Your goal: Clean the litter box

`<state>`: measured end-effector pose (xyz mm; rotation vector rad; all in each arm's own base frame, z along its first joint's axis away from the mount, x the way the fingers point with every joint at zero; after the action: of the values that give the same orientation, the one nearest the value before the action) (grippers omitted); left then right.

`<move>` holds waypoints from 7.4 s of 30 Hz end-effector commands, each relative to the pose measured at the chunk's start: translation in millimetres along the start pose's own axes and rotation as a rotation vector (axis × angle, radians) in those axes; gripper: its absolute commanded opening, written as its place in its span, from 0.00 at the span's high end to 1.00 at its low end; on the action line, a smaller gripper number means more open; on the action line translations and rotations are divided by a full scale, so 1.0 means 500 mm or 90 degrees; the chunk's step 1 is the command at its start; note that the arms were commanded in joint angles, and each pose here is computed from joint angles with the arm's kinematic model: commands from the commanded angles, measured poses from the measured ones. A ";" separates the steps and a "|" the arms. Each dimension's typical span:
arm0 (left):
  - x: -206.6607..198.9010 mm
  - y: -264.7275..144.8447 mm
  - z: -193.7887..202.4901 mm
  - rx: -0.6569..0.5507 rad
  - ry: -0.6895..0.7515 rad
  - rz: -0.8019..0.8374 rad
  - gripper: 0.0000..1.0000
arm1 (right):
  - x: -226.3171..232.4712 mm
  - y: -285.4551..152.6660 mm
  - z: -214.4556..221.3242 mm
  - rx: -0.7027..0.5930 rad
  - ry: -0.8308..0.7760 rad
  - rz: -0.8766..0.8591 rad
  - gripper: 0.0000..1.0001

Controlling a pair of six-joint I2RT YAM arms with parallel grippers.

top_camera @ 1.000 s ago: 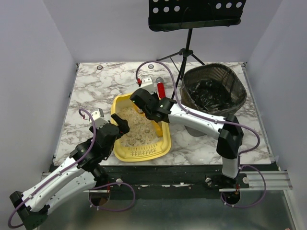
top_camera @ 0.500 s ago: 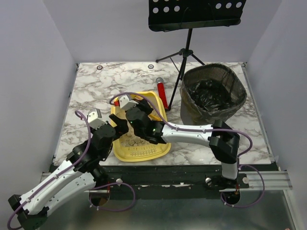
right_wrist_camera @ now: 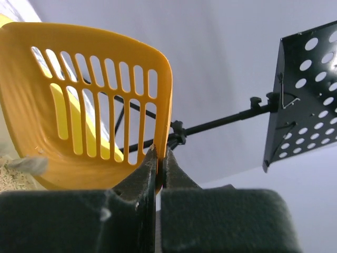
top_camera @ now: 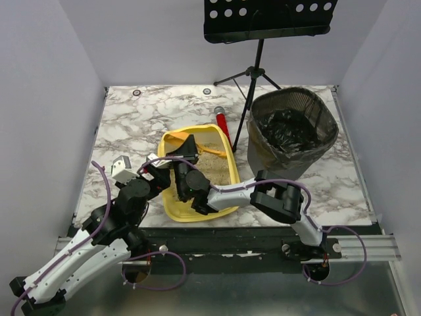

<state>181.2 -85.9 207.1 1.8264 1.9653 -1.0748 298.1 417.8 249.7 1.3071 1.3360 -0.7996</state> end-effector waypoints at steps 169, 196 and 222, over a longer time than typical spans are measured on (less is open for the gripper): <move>-0.125 0.066 -0.062 -0.018 -0.055 0.028 0.01 | -0.191 -0.291 0.209 0.243 1.254 -0.620 0.99; 0.038 0.130 0.081 0.063 0.086 -0.134 0.01 | 0.001 -0.355 0.247 0.827 0.909 -0.643 0.99; 0.059 0.127 0.135 0.104 0.050 -0.095 0.01 | 0.252 -0.206 0.157 0.774 1.217 -0.521 0.99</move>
<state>213.3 -103.8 116.6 1.8451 2.2192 -1.2368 217.6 367.8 140.3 2.4893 3.5578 -0.8901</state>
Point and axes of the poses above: each gripper's point midway between its finger pads, its own y axis out along the fingers, its own x axis along the line the jaws close on, z = x × y, the point moved 2 cm from there along -y, back along the fingers, and after that the axes turned 2 degrees about -y, right-handed, at the moved point
